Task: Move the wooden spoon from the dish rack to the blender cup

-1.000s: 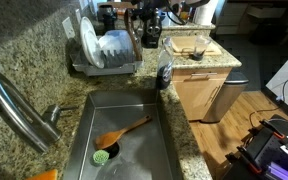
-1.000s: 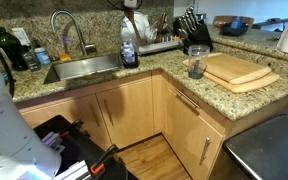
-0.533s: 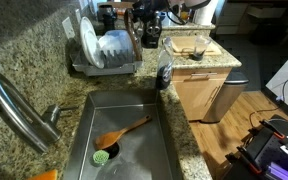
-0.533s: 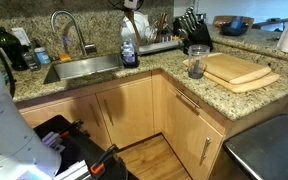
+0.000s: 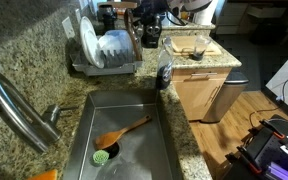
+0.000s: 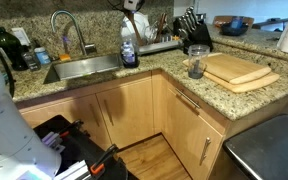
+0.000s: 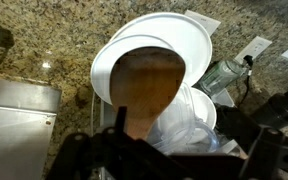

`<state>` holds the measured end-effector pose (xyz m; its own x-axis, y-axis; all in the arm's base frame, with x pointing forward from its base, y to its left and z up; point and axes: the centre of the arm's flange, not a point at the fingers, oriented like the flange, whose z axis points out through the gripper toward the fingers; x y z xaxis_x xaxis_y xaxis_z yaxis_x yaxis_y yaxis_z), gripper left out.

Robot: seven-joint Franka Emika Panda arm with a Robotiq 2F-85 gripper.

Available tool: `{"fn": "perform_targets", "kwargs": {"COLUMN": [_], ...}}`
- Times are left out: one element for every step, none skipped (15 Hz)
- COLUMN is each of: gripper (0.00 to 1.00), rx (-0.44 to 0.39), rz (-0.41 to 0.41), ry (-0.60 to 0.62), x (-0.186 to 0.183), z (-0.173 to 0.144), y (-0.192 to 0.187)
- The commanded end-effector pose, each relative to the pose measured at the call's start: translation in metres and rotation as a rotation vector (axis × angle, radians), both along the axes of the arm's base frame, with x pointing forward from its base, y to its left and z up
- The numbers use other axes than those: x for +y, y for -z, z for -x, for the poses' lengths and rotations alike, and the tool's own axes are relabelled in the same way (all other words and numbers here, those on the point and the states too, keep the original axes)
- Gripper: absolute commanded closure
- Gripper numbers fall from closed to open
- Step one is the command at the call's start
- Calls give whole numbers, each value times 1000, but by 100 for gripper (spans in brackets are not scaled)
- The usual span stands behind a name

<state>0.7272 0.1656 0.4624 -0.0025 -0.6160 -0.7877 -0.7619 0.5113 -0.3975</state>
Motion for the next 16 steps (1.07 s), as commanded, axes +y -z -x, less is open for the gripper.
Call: {"fn": "perform_targets", "kwargs": {"gripper": [0,0,0,0,0,0,0,0,0,0,0,0,0,0,0,0], "rx": [38,41,38,26,17,17,17,17,-3,-4,-8,-13,-18,-31,0,-5], "rz": [19,33,47,64,39,47,51,51,41,24,10,-6,-24,-28,1,-5], "ry": [-37,-56,-72,-80,-51,-59,-62,-63,-64,-73,-87,-98,-110,-120,-99,-108], "x": [8,12,15,16,15,18,20,20,21,25,29,37,43,49,44,49], "z": [14,18,20,20,7,8,9,9,8,7,7,8,10,12,13,14], "y": [3,4,6,6,10,11,11,11,11,13,15,17,17,17,11,12]}}
